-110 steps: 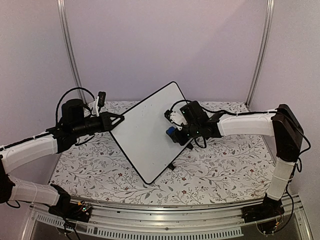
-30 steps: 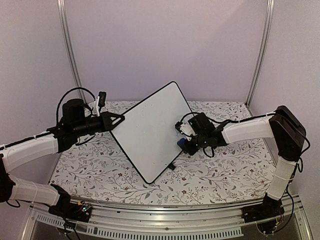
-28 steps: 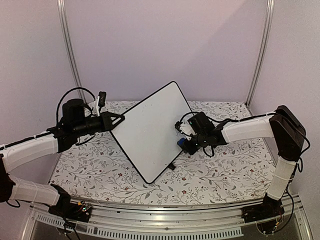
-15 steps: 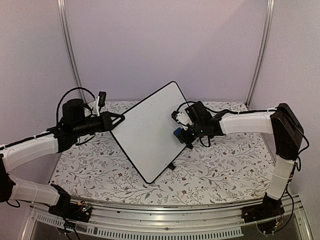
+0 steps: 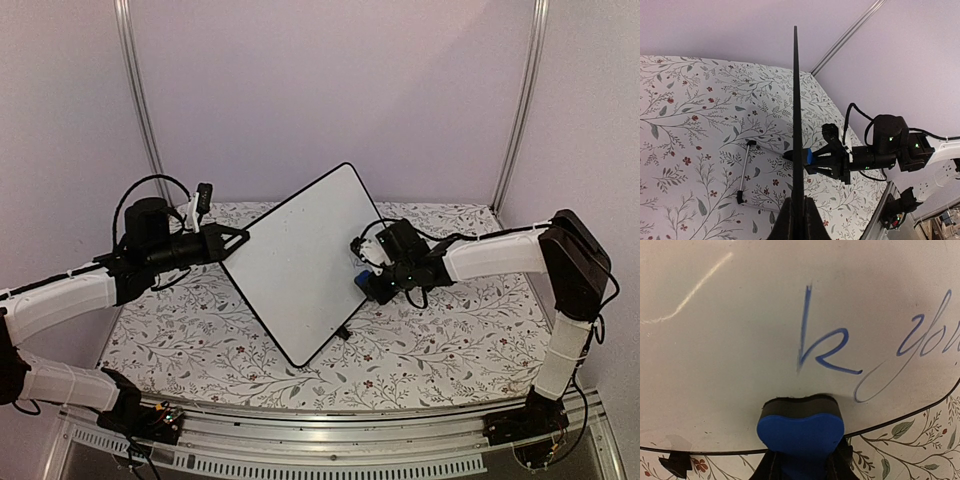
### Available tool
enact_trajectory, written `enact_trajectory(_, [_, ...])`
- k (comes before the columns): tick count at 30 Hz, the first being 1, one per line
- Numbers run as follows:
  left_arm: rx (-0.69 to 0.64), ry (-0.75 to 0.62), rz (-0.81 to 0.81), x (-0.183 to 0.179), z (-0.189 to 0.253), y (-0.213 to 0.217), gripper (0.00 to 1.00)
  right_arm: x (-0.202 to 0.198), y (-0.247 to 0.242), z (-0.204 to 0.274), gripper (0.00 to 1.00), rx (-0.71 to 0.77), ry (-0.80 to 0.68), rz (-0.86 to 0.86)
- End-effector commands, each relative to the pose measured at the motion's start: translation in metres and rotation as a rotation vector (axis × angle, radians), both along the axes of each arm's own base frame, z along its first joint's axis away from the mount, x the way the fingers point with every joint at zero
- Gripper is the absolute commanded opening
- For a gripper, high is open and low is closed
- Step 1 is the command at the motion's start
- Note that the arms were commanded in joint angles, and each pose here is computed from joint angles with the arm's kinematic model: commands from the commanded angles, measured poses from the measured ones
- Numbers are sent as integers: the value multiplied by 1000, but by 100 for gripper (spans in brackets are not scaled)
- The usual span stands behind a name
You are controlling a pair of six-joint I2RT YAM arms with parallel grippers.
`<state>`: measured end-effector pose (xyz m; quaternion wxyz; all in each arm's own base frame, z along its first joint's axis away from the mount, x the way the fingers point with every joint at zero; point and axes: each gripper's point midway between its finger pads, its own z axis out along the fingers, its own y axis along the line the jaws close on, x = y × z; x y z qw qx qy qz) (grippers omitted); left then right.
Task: Erase the whiteboard
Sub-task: Erase the whiteboard on the whiteboard stand.
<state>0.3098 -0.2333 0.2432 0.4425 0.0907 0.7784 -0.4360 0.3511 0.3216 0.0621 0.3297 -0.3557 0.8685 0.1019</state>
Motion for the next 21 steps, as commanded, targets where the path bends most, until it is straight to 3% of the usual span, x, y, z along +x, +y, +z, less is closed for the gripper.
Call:
enact_trajectory(1, [-44, -88, -193, -27, 27, -28, 0, 5, 6, 7, 0, 8, -1, 10])
enact_trajectory(14, [-39, -89, -190, -26, 26, -28, 0, 44, 35, 53, 0, 15, -99, 42])
enact_trajectory(21, [-42, -90, -194, -27, 27, -29, 0, 30, 19, 18, 0, -26, -28, 32])
